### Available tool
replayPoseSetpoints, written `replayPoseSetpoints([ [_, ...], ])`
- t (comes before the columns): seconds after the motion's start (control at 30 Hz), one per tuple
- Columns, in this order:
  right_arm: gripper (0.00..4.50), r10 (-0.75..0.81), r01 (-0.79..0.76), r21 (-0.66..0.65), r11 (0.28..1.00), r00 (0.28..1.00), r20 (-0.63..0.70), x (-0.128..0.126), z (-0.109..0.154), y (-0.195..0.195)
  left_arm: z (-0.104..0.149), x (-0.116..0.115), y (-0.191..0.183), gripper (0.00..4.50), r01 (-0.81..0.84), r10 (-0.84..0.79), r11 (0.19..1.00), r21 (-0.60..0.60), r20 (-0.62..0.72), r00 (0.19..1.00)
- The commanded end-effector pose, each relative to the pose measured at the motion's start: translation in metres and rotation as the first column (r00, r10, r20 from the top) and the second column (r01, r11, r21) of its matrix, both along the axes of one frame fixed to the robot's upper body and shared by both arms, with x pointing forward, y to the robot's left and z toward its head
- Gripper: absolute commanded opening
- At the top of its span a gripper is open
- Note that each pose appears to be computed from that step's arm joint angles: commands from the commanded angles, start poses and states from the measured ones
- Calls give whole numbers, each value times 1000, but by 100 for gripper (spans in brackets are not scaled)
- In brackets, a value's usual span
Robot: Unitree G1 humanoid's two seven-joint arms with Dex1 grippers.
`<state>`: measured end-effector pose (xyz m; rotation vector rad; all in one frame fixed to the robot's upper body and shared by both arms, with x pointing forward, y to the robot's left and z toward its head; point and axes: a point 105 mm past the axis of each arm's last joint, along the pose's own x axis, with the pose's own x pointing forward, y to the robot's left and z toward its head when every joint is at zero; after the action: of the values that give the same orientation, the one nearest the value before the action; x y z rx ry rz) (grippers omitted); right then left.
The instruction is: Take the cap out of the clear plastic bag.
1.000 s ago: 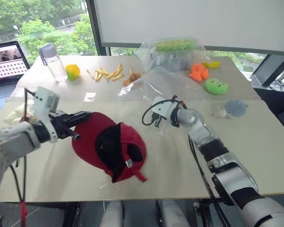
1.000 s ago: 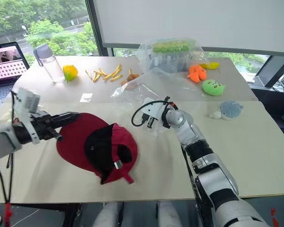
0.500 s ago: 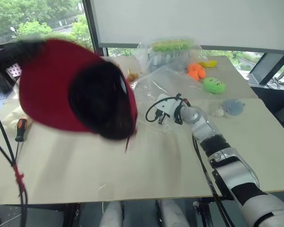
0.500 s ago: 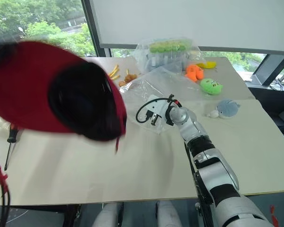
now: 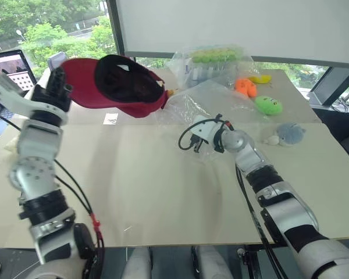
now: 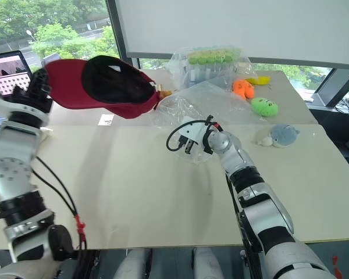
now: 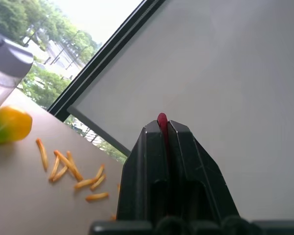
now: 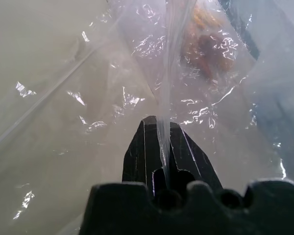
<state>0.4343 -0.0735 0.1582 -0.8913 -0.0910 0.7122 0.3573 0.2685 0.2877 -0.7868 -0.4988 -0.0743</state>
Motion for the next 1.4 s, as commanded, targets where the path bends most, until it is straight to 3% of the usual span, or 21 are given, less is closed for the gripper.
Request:
replayPoseSetpoints([
  [0.03, 0, -5, 4, 30, 1000, 999, 47, 0, 16, -2, -3, -8, 32, 3, -177, 181, 982, -71, 49, 982],
  [0.23, 0, -3, 1, 30, 1000, 999, 47, -2, 15, -1, -58, 7, 55, 3, -296, 283, 946, -130, -109, 953],
  [0.33, 0, 1, -3, 32, 999, 999, 45, -3, 15, 0, -91, 28, 10, 3, -42, 19, 994, -104, -214, 977],
  [0.37, 0, 1, -3, 32, 999, 999, 44, -3, 16, 1, -93, 29, 3, 71, -9, -11, 996, -89, -220, 975],
  [0.53, 0, -2, 1, 29, 1000, 999, 42, -3, 16, -2, -96, 28, 3, 229, -13, -17, 992, -129, -232, 972],
  [0.7, 0, 3, -4, 39, 999, 1000, 17, -4, 14, -4, -96, 11, 21, 418, -47, 2, 976, -212, -206, 979],
  [0.73, 0, 7, -8, 46, 999, 1000, 13, -5, 14, -4, -99, 6, 23, 442, -43, -3, 977, -209, -213, 977],
  [0.83, 0, 29, -29, 72, 997, 1000, -1, -6, 16, -1, -97, -8, 11, 442, 85, -121, 981, -174, -203, 972],
  [0.9, 0, 49, -46, 121, 992, 999, -22, -8, 20, 3, -70, -25, 12, 442, 170, -179, 982, -78, -124, 976],
  [1.03, 116, 120, -96, 275, 957, 990, -74, -14, 34, 15, -9, -70, 25, 450, 288, -287, 942, 175, -29, 957],
  [1.23, 316, 230, -147, 467, 872, 965, -127, -24, 59, 31, 18, -99, 2, 450, 399, -412, 824, 403, -57, 909],
  [1.3, 387, 318, -170, 598, 783, 936, -151, -32, 77, 37, 20, -99, -12, 450, 418, -441, 788, 452, -60, 896],
  [1.33, 430, 409, -202, 681, 704, 899, -156, -43, 90, 40, 18, -97, -20, 450, 427, -452, 773, 469, -66, 890],
  [1.4, 446, 551, -241, 766, 596, 817, -171, -63, 105, 39, 13, -93, -33, 450, 437, -462, 749, 498, -80, 883],
])
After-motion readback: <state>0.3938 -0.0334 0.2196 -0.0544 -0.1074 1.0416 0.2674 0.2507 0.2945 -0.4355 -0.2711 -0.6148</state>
